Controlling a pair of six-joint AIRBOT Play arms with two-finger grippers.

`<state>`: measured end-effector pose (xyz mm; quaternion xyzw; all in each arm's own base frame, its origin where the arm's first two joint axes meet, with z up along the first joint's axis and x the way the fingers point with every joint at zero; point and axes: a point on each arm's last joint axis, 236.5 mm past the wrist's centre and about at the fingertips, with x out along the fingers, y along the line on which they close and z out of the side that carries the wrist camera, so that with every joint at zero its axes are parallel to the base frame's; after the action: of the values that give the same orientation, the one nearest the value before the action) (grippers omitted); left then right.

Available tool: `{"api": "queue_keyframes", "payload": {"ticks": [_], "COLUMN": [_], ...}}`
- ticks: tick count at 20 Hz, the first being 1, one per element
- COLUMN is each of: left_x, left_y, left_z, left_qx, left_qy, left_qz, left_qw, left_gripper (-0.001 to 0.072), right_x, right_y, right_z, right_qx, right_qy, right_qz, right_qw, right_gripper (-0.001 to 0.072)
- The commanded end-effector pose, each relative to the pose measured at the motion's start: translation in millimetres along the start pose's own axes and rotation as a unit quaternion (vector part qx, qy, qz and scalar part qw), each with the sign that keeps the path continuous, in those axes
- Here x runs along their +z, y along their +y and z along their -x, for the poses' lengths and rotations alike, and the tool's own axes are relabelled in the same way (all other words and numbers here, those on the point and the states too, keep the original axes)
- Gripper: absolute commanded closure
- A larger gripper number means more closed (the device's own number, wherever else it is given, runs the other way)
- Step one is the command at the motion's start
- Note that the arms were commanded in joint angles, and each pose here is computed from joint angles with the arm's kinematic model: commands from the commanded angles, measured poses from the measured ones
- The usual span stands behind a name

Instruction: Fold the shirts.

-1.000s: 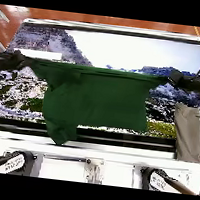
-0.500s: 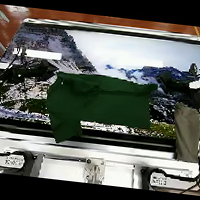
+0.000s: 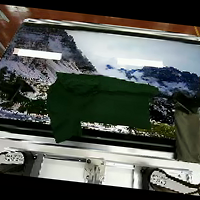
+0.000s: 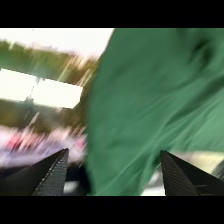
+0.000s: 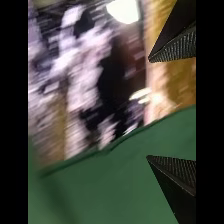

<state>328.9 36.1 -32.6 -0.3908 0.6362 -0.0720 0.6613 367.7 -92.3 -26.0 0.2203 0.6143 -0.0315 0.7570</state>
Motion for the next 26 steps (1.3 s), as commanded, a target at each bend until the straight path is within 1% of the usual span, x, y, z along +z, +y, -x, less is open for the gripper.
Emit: {"api": "queue_keyframes", "payload": {"ticks": [1, 4, 6, 9, 10, 11, 15, 16, 18, 19, 21, 23, 26], "left_x": [-42.6, -51.4, -48.7, -51.4, -52.0, -52.4, -46.1, -44.0, -41.3, -41.7, -41.4, -44.1, -54.4], "left_y": [31.5, 29.1, 23.3, 22.3, 23.8, 23.7, 14.8, 13.1, 11.3, 10.9, 10.8, 9.1, 4.8], "left_z": [-25.6, -61.0, -71.6, -83.0, -87.8, -93.2, -113.2, -117.3, -121.2, -121.5, -120.2, -119.3, -118.2], "left_qx": [0.024, 0.005, -0.011, -0.014, -0.012, -0.012, -0.018, -0.015, -0.010, -0.010, -0.011, -0.013, -0.025], "left_qy": [0.052, 0.042, 0.027, 0.039, 0.044, 0.048, 0.042, 0.038, 0.031, 0.032, 0.031, 0.036, 0.057], "left_qz": [0.020, 0.016, 0.014, 0.012, 0.014, 0.016, 0.017, 0.013, 0.007, 0.006, 0.006, 0.004, -0.035], "left_qw": [0.998, 0.999, 0.999, 0.999, 0.999, 0.999, 0.999, 0.999, 0.999, 0.999, 0.999, 0.999, 0.997], "left_gripper": [0.0049, 0.0060, 0.0060, 0.0064, 0.0117, 0.0129, 0.0130, 0.0206, 0.0598, 0.0651, 0.0666, 0.0666, 0.0666], "right_x": [-44.4, -44.2, -39.7, -37.3, -37.3, -37.5, -39.2, -40.4, -42.0, -43.7, -52.7, -74.1, -125.4], "right_y": [-12.0, 9.7, 14.9, 14.8, 14.9, 14.9, 15.4, 15.6, 16.1, 16.1, 11.2, 4.9, 18.0], "right_z": [-5.6, -14.4, -14.5, -14.8, -14.8, -14.8, -14.5, -14.3, -14.1, -13.9, -13.6, -19.9, -45.5], "right_qx": [0.002, 0.050, 0.061, 0.061, 0.061, 0.061, 0.062, 0.062, 0.063, 0.063, 0.053, 0.044, 0.089], "right_qy": [0.077, 0.069, 0.060, 0.054, 0.055, 0.055, 0.059, 0.061, 0.065, 0.068, 0.086, 0.121, 0.182], "right_qz": [-0.016, -0.035, -0.041, -0.041, -0.041, -0.041, -0.042, -0.042, -0.042, -0.042, -0.036, -0.037, -0.051], "right_qw": [0.997, 0.996, 0.996, 0.996, 0.996, 0.996, 0.995, 0.995, 0.995, 0.995, 0.994, 0.991, 0.978], "right_gripper": [0.0012, 0.0012, 0.0012, 0.0012, 0.0012, 0.0012, 0.0012, 0.0012, 0.0012, 0.0012, 0.0012, 0.0020, 0.0019]}}
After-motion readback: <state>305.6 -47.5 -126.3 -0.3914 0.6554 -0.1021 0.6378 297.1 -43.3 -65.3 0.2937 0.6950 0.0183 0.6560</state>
